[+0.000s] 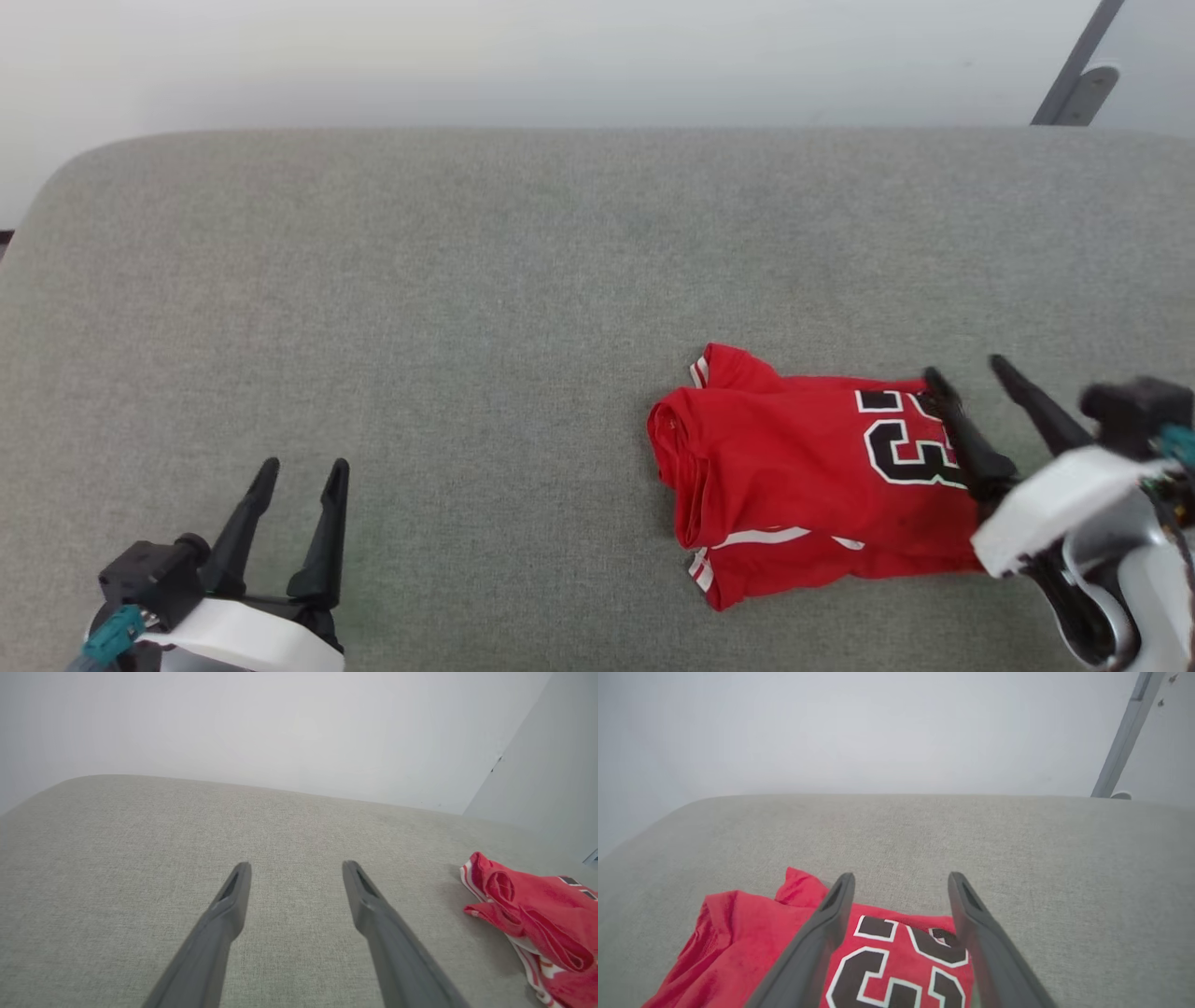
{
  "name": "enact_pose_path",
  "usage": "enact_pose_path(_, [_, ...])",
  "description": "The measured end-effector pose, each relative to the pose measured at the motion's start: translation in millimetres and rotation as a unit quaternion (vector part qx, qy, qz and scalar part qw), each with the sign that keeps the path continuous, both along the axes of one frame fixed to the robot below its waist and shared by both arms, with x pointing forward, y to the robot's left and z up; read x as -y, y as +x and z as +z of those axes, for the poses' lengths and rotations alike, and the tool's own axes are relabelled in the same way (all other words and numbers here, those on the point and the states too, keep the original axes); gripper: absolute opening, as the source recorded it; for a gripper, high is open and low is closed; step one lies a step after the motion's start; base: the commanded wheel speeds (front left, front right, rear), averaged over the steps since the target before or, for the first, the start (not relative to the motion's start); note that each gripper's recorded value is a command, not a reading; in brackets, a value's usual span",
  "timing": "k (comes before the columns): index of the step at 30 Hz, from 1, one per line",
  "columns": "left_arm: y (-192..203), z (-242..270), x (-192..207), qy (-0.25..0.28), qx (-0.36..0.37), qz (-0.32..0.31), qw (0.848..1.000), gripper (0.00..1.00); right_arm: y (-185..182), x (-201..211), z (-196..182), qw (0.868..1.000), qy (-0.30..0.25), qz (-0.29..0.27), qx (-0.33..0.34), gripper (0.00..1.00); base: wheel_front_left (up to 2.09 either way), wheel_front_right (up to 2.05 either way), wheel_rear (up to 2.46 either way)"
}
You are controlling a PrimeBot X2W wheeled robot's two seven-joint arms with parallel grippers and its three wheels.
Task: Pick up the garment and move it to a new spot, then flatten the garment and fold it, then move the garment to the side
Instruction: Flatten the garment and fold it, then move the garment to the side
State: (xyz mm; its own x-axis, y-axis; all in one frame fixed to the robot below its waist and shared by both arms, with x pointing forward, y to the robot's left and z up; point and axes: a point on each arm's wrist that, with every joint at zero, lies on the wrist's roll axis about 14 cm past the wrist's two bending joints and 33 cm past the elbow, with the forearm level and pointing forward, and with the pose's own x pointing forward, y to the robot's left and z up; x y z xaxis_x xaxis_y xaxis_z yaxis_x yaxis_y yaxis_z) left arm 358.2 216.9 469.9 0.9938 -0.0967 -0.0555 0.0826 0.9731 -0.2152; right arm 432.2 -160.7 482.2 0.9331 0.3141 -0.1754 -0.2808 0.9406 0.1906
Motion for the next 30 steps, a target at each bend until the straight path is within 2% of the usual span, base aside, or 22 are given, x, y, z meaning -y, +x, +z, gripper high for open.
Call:
enact_pose_path(4, [-3.6,6.3,1.1,-0.006,0.011,0.004,1.0,1.0,-11.3,26.0,6.6,0.997,0.018,-0.055,0.051,1.0,0.0,0.0,0.0])
enact_pose_path(8, [-11.3,9.4,-3.1,-0.006,0.016,0.012,1.0,1.0,-25.3,36.4,5.2,0.995,0.02,-0.078,0.064,1.0,0.0,0.0,0.0])
enact_pose_path(11, [-13.9,15.5,-7.2,-0.002,0.026,0.017,1.0,1.0,-36.8,36.4,3.3,0.995,-0.007,-0.072,0.071,1.0,0.0,0.0,0.0])
enact_pose_path(22, [-32.0,11.6,-22.6,0.008,0.017,0.036,0.999,1.0,-61.2,39.0,21.9,0.99,-0.004,-0.097,0.103,1.0,0.0,0.0,0.0])
enact_pose_path(30, [-48.1,17.5,-27.1,0.01,0.026,0.052,0.998,1.0,-77.1,45.2,25.7,0.989,-0.005,-0.117,0.093,1.0,0.0,0.0,0.0])
